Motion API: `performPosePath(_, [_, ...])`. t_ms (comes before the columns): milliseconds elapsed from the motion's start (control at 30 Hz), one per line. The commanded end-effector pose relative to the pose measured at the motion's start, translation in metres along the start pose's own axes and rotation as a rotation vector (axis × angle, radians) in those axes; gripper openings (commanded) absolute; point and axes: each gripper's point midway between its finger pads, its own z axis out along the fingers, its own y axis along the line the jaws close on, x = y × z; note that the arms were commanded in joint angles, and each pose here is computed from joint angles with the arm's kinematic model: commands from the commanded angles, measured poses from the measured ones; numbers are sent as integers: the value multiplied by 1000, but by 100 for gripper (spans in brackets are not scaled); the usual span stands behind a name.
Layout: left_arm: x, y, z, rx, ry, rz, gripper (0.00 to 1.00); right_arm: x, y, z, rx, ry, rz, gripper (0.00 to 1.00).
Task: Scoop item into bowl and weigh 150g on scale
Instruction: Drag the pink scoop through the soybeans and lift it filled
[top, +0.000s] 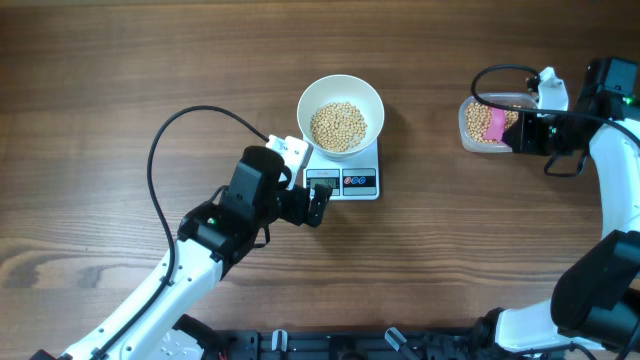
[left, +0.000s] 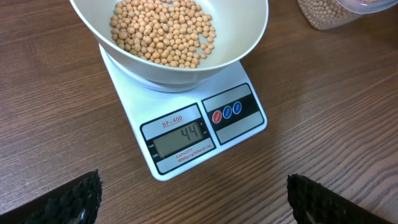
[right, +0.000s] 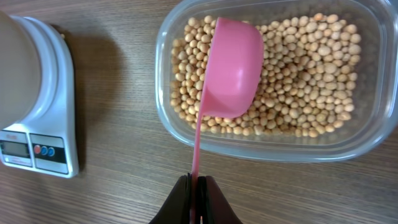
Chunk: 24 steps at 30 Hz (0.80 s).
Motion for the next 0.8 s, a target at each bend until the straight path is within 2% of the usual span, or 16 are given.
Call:
performPosePath(0, [3, -3, 1, 16, 9, 25, 100, 2, 13, 6, -81, 4, -11, 4])
performPosePath(333, [3, -3, 1, 16, 9, 24, 100, 7, 21, 11, -174, -13, 19, 4])
performPosePath(467, [3, -3, 1, 16, 9, 25, 100, 5, 19, 4, -234, -46, 74, 4])
performPosePath(767, [3, -3, 1, 16, 9, 24, 100, 10, -8, -4, -211, -61, 237, 4])
